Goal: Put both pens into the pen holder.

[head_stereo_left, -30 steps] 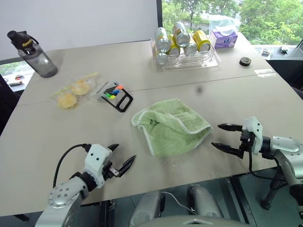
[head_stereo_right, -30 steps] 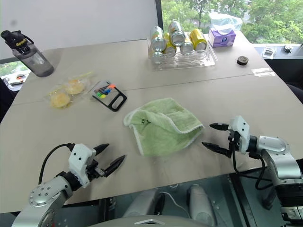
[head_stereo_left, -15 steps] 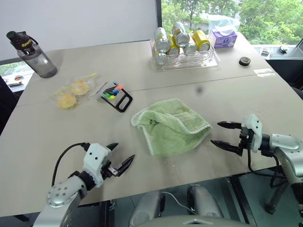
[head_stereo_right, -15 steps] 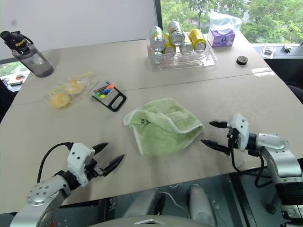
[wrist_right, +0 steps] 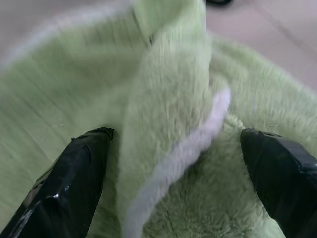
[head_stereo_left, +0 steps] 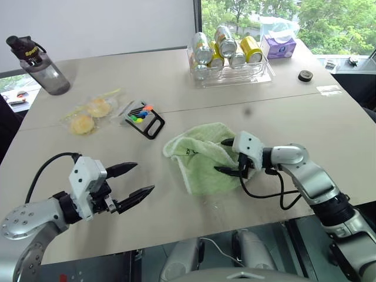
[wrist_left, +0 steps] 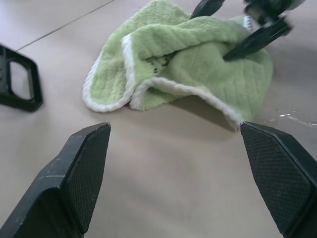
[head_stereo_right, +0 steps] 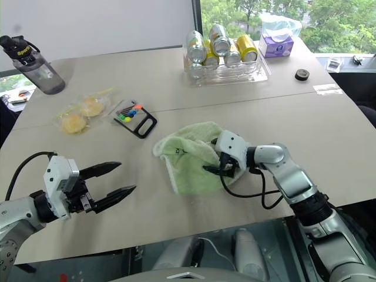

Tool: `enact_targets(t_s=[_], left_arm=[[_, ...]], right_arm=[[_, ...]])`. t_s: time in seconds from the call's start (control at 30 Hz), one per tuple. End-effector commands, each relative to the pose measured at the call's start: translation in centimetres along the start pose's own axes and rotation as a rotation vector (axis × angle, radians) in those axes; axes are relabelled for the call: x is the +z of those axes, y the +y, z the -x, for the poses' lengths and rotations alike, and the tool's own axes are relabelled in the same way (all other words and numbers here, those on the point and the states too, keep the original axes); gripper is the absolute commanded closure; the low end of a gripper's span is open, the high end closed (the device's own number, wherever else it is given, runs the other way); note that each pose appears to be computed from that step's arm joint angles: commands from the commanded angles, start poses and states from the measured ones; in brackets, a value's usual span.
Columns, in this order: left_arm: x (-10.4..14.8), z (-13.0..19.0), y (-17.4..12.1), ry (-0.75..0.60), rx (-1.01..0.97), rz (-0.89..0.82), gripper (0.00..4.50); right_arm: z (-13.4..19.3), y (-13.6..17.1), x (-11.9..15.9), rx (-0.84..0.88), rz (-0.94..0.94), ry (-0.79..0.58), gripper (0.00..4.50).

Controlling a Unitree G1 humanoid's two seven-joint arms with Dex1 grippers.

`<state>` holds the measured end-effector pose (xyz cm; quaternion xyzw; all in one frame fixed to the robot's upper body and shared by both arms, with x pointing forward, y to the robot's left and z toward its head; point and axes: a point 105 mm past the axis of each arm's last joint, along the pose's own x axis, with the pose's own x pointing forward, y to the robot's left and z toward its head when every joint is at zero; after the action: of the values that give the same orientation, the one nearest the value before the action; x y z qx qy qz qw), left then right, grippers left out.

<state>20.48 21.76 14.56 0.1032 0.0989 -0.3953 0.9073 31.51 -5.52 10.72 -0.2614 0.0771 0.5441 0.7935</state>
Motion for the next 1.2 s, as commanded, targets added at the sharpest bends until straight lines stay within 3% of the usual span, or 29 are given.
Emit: enact_targets(t_s=[0.03,0.1,0.33,0.37,0.67,0.73,0.93,1.07,1.2], left_arm=[[1.2,0.2,-0.3,-0.022,0.002,-0.038,0.09],[1.1,0.1,-0.4,-0.022,0.005,-0.036,0.00],[0.8,-0.1,-0.7,-0.017,0.014,-0.031,0.00],[0.7,0.0,-0.8,-0.016,0.015,-0.031,0.00],[1.0,-0.1,-0.9,-0.046,0.016,-0.014,0.00],[1.0,-0.2,-0.9,-0.056,0.018,-0.007,0.00],[1.4,-0.5,-0.7,-0.091,0.019,-0.006,0.00],[2.4,-1.3,-0.6,-0.132,0.004,-0.020,0.00],[3.5,-2.0,-0.6,-0.167,-0.020,-0.033,0.00]], right_arm=[[0.1,-0.8,1.0,-0.029,0.033,-0.004,0.28],[0.2,-1.1,1.1,-0.043,0.053,-0.012,0.77],[0.8,-0.8,3.2,-0.013,-0.002,-0.120,4.18],[0.9,-0.6,3.7,0.002,-0.021,-0.145,4.46],[2.9,-0.8,6.8,0.037,-0.184,-0.323,4.46],[4.1,-2.2,9.5,0.023,-0.277,-0.465,4.46],[9.2,-6.8,13.8,-0.076,-0.430,-0.780,4.46],[14.4,-11.1,14.2,-0.238,-0.485,-0.896,4.46],[18.3,-13.5,12.3,-0.392,-0.470,-0.844,4.46]])
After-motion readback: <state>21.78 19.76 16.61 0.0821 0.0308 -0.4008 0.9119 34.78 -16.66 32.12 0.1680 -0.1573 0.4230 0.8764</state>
